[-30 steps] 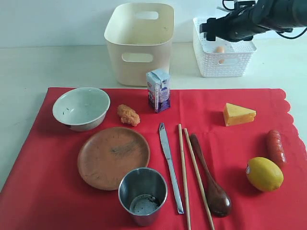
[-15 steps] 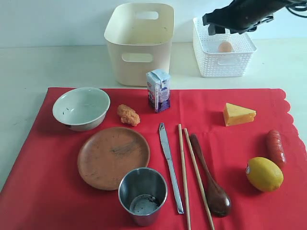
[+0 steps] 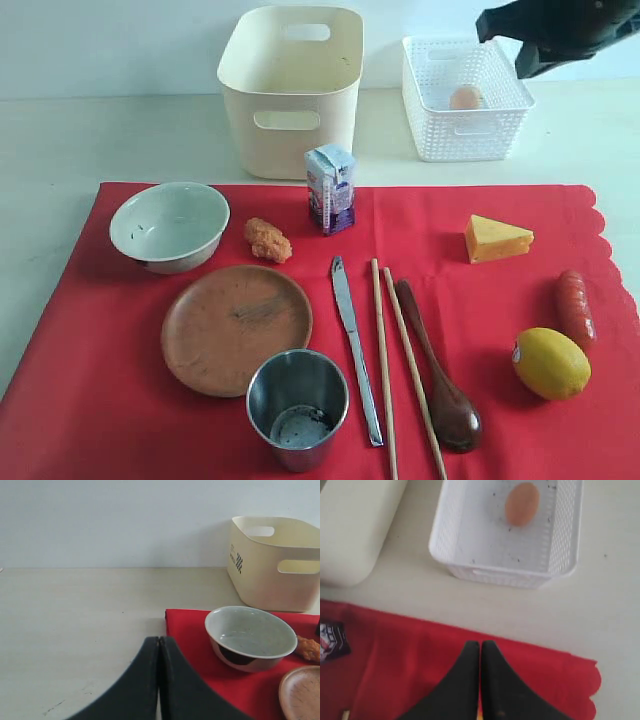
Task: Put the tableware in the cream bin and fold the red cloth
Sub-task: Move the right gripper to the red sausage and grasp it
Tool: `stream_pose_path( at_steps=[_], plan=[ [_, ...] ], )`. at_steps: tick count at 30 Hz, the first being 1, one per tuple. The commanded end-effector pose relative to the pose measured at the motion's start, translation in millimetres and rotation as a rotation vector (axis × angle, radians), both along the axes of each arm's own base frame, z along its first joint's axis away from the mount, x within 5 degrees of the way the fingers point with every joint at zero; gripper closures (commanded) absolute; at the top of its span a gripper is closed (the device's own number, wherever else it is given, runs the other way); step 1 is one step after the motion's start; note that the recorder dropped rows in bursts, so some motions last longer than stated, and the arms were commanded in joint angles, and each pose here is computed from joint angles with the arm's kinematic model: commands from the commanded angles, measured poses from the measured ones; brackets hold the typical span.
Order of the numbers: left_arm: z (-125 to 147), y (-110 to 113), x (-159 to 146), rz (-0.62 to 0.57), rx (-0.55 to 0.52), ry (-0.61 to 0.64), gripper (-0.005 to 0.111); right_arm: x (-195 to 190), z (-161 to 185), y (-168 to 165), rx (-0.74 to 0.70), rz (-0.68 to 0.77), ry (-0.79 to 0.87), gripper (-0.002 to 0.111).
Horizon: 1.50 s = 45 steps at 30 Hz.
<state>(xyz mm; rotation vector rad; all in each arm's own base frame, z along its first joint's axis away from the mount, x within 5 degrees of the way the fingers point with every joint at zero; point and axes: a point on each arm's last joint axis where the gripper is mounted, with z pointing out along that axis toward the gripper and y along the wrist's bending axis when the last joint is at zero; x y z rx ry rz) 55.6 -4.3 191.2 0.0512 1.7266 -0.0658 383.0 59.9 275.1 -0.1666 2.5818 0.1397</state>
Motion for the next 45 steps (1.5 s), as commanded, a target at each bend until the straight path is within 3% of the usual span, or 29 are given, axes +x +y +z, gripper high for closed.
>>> stream_pose_path(
  at_steps=[1, 17, 25, 29, 45],
  plan=[
    [0, 0, 0, 0.002, 0.001, -0.006, 0.106, -36, -10, -8, 0.006, -0.039, 0.009, 0.108],
    [0, 0, 0, 0.002, 0.001, -0.006, 0.106, -128, -97, -22, 0.042, -0.208, 0.215, 0.105],
    [0, 0, 0, 0.002, 0.001, -0.006, 0.106, -137, -109, -25, 0.008, -0.188, 0.217, 0.068],
    [0, 0, 0, 0.002, 0.001, -0.006, 0.106, -134, -109, -26, -0.009, -0.172, 0.192, 0.056],
    [0, 0, 0, 0.002, 0.001, -0.006, 0.106, -121, -177, -24, -0.055, -0.159, 0.342, 0.056]
  ],
)
